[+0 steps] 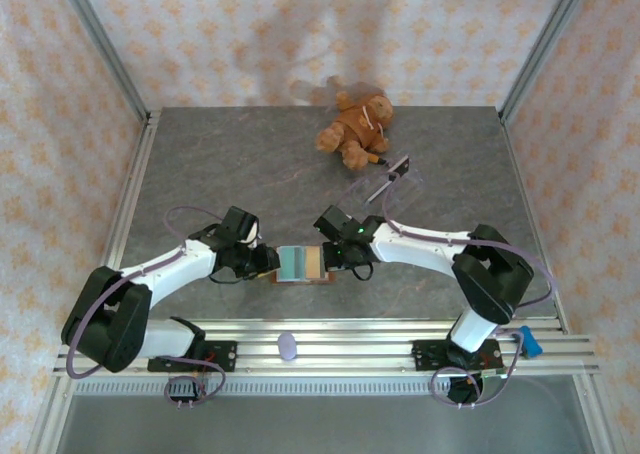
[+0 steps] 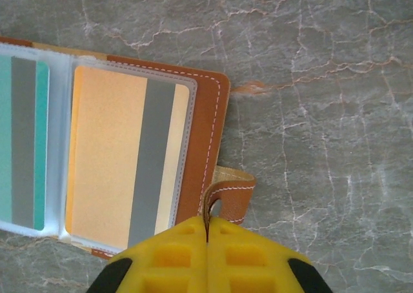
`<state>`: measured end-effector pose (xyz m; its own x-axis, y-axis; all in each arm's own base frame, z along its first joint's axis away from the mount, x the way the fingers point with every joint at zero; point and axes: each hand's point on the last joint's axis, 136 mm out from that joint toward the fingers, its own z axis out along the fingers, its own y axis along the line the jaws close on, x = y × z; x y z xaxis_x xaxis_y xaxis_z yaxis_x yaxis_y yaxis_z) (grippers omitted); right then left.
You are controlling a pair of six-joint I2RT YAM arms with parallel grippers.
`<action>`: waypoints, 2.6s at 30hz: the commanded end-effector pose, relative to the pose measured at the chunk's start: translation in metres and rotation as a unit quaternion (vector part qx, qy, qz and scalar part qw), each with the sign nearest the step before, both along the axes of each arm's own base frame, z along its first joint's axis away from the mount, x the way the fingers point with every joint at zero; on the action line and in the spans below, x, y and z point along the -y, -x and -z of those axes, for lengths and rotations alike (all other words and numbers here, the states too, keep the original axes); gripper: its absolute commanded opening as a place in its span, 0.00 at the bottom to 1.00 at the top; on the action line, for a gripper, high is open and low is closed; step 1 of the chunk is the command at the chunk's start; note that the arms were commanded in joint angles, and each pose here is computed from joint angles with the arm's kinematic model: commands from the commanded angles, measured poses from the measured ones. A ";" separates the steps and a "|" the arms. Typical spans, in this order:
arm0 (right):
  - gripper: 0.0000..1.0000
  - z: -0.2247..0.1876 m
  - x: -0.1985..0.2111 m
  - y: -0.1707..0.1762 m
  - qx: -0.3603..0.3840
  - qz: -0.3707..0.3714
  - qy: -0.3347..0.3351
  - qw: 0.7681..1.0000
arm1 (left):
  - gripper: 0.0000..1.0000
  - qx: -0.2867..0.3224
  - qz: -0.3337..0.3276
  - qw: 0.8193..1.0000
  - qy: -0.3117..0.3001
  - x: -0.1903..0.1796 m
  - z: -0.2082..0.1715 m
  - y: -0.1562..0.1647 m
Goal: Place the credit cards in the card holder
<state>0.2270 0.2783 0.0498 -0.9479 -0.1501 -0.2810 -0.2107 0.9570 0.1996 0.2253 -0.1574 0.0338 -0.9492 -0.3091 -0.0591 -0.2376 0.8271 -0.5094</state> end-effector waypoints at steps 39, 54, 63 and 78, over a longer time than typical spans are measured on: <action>0.00 0.011 -0.030 0.003 -0.012 -0.018 -0.081 0.996 | 0.24 0.008 0.004 0.999 0.037 0.015 0.003 -0.015; 0.00 0.010 -0.049 0.008 -0.026 -0.012 -0.146 0.989 | 0.17 0.067 -0.020 0.980 0.185 0.063 -0.042 -0.031; 0.00 0.000 -0.024 0.008 -0.007 0.003 -0.115 0.993 | 0.18 0.080 -0.022 0.980 0.179 0.083 -0.043 -0.027; 0.01 -0.006 0.025 0.014 0.008 0.054 -0.084 0.995 | 0.21 0.081 0.041 0.990 0.111 0.109 -0.030 -0.013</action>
